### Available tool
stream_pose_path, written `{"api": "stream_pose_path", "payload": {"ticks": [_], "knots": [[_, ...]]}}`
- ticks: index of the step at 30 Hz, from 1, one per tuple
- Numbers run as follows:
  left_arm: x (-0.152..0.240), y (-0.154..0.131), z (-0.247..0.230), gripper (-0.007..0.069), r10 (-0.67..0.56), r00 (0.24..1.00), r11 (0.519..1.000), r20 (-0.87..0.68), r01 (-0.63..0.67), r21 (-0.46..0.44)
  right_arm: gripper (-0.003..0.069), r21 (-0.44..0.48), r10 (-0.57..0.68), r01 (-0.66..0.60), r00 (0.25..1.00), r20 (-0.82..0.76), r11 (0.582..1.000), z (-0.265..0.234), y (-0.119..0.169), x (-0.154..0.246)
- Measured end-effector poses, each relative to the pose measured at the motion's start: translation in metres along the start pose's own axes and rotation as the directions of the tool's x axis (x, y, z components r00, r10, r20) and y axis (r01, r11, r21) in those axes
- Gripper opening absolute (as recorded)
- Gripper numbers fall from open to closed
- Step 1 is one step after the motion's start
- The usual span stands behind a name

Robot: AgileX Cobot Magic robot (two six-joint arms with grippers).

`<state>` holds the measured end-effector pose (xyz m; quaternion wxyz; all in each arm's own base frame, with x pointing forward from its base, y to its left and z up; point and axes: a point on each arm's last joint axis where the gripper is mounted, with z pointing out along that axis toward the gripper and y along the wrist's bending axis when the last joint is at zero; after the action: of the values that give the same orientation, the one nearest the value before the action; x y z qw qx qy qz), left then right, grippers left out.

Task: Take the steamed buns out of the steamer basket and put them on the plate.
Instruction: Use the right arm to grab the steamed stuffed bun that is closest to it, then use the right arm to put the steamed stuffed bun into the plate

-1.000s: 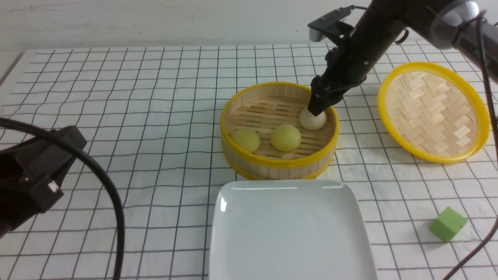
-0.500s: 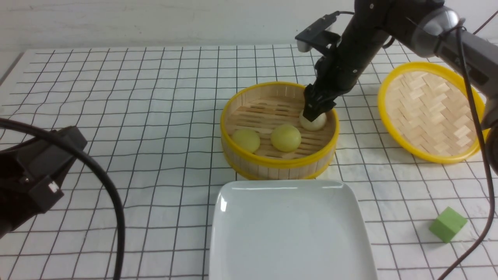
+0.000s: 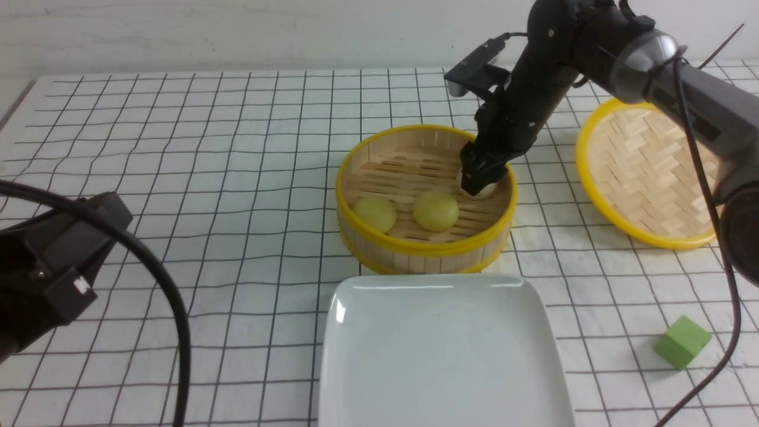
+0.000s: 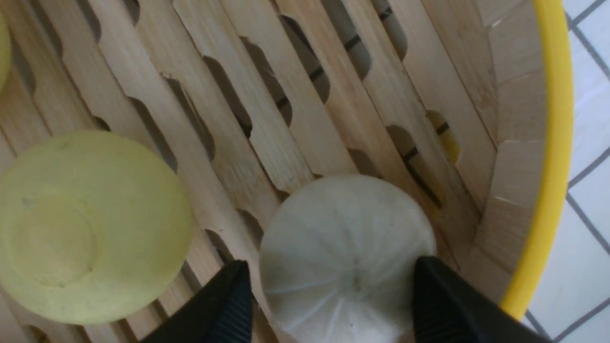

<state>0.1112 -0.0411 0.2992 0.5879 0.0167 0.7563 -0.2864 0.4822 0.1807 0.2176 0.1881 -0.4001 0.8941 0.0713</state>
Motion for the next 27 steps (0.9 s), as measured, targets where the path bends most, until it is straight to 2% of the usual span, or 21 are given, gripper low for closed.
{"api": "stream_pose_path", "payload": {"ticks": [3,4,6,7,13,16,18,20,22,24,27], "knots": [[0.000,0.000,0.000,0.0283,0.000,1.000,1.000,0.000,0.000,0.000,0.0261,0.028,-0.017,0.017,1.000,-0.003,0.999,0.000,0.000,-0.001],[0.000,0.000,0.000,0.0283,0.000,1.000,1.000,0.001,0.000,-0.001,0.0249,0.029,-0.019,0.019,1.000,-0.004,0.999,0.001,0.000,-0.001],[0.000,0.000,0.000,0.0283,0.000,1.000,1.000,0.003,0.000,-0.005,0.0083,0.041,-0.029,0.029,1.000,0.003,0.999,0.001,0.001,-0.003],[-0.001,0.001,0.000,0.0283,0.000,1.000,1.000,0.006,0.000,-0.009,0.0034,0.048,-0.034,0.034,0.999,0.004,0.998,0.001,0.001,-0.003],[-0.002,0.002,0.000,0.0283,0.000,1.000,1.000,0.017,0.000,-0.025,0.0022,0.051,-0.031,0.031,1.000,0.004,0.998,-0.010,0.005,-0.007],[-0.002,0.002,0.000,0.0283,0.000,1.000,1.000,0.017,0.000,-0.025,0.0022,0.064,-0.030,0.028,0.999,0.033,0.998,-0.044,0.008,-0.014],[-0.002,0.002,0.000,0.0283,0.000,1.000,1.000,0.017,0.000,-0.026,0.0022,0.097,-0.026,0.016,0.994,0.108,0.995,-0.083,0.011,-0.022],[-0.002,0.003,0.000,0.0283,0.000,1.000,1.000,0.019,0.000,-0.028,0.0022,0.113,-0.020,0.003,0.989,0.147,0.994,-0.103,0.014,-0.025],[-0.003,0.004,0.000,0.0283,0.001,1.000,0.999,0.027,0.001,-0.039,0.0022,0.133,0.021,-0.055,0.969,0.244,0.990,-0.152,0.023,-0.028],[-0.003,0.004,0.000,0.0283,0.001,0.999,0.999,0.033,0.001,-0.048,0.0022,0.123,0.055,-0.093,0.958,0.282,0.988,-0.172,0.029,-0.027],[-0.003,0.005,0.000,0.0283,0.001,0.999,0.999,0.037,0.001,-0.055,0.0022,0.058,0.161,-0.192,0.924,0.347,0.980,-0.202,0.040,-0.024]]}}
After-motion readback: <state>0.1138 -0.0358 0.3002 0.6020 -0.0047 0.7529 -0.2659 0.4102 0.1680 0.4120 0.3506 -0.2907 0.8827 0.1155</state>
